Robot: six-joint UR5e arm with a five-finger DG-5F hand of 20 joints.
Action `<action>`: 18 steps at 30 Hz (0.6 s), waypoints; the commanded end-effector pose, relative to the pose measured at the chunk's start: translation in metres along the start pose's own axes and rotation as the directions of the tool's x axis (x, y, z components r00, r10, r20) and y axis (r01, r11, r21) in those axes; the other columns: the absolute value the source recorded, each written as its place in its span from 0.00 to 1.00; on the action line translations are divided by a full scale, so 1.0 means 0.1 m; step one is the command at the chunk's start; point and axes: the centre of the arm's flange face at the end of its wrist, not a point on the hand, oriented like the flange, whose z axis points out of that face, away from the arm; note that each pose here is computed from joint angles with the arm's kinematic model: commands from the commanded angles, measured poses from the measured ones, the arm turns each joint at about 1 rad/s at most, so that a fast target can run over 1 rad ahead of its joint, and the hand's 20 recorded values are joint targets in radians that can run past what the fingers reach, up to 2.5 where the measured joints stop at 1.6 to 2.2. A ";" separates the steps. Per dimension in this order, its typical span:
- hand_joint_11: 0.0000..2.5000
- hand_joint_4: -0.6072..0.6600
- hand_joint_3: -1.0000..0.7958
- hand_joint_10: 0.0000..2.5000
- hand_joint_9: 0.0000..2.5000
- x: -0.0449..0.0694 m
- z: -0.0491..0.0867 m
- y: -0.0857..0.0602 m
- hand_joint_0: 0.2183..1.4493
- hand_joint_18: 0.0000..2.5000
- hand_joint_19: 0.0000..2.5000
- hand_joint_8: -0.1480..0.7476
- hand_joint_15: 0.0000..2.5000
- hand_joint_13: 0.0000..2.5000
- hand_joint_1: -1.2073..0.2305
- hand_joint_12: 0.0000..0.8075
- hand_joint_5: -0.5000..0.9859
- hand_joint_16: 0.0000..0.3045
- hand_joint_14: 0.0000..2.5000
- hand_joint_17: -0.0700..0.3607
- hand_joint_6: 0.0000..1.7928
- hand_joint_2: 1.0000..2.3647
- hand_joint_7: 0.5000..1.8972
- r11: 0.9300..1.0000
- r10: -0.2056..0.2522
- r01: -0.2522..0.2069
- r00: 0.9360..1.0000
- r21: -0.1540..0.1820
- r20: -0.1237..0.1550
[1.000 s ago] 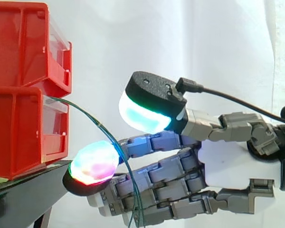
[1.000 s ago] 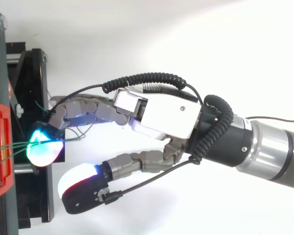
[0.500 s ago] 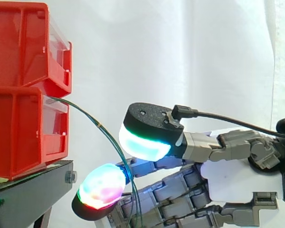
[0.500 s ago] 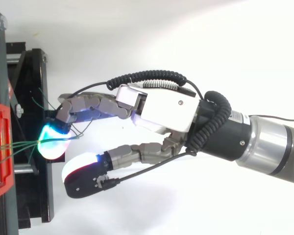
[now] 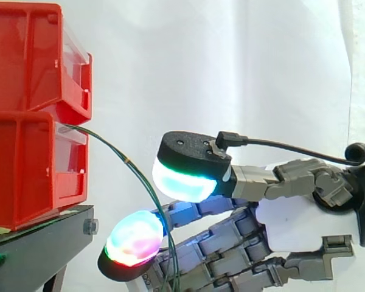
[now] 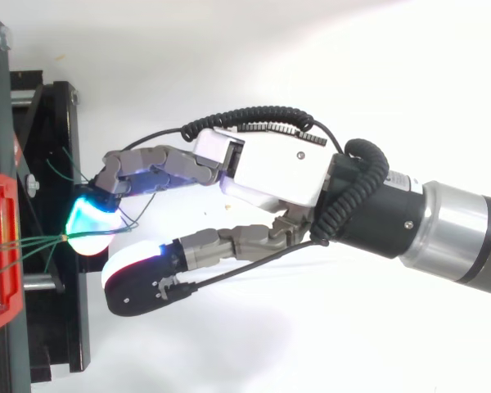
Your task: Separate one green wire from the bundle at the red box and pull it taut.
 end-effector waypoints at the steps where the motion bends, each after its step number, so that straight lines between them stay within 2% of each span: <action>1: 0.00 0.66 0.28 0.00 0.24 -0.01 0.01 0.06 0.28 0.06 0.06 0.42 0.00 0.09 0.43 0.37 0.26 0.15 0.00 0.40 0.28 0.00 0.33 1.000 -0.004 0.004 1.000 0.006 0.003; 5: 0.00 0.66 0.28 0.00 0.24 0.03 0.00 0.09 0.28 0.07 0.06 0.42 0.00 0.09 0.42 0.37 0.26 0.15 0.00 0.40 0.28 0.00 0.34 1.000 -0.005 0.005 1.000 0.000 -0.001; 10: 0.00 0.66 0.28 0.00 0.24 0.01 0.02 0.13 0.28 0.07 0.06 0.42 0.00 0.10 0.42 0.37 0.27 0.15 0.00 0.40 0.28 0.00 0.37 1.000 -0.001 0.001 1.000 -0.004 -0.001; 16: 0.00 0.65 0.28 0.00 0.24 -0.03 0.02 0.22 0.28 0.07 0.06 0.42 0.00 0.10 0.42 0.37 0.27 0.15 0.00 0.41 0.28 0.00 0.40 0.999 -0.020 0.020 1.000 0.028 -0.004; 18: 0.00 0.66 0.28 0.00 0.24 -0.03 0.02 0.23 0.28 0.07 0.06 0.42 0.00 0.10 0.41 0.37 0.27 0.15 0.00 0.41 0.28 0.00 0.40 0.999 -0.021 0.021 1.000 0.029 -0.004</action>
